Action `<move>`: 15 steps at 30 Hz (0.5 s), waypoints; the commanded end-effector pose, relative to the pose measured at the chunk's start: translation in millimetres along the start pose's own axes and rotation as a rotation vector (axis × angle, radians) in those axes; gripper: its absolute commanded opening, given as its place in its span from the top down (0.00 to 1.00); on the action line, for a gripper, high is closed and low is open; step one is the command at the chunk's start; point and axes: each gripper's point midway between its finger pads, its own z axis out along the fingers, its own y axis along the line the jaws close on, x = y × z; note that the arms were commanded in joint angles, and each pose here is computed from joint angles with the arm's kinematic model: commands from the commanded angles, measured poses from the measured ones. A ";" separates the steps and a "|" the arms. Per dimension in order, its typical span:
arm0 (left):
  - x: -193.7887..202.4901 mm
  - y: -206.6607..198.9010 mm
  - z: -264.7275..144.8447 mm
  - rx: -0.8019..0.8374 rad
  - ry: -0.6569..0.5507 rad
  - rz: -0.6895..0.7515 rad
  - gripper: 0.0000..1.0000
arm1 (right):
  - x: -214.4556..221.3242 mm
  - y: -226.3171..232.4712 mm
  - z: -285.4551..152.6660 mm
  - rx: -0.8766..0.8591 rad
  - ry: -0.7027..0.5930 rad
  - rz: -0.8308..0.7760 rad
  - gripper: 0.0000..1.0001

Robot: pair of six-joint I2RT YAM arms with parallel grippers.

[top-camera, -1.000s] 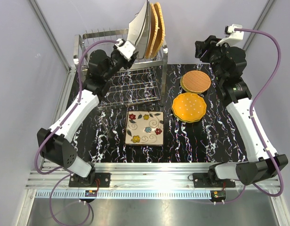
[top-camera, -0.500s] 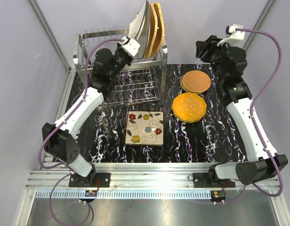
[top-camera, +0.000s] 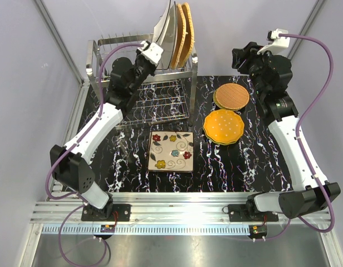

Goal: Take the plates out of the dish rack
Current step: Grab a plate with the left arm

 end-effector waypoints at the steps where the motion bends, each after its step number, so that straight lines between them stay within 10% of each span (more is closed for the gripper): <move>1: -130.0 46.8 -18.7 -0.122 -0.366 0.036 1.00 | -14.0 3.2 -6.5 -0.019 -0.033 0.012 0.46; 15: -182.1 68.6 -31.8 -0.186 -0.518 -0.019 1.00 | -12.9 0.9 -7.6 -0.014 -0.033 0.017 0.45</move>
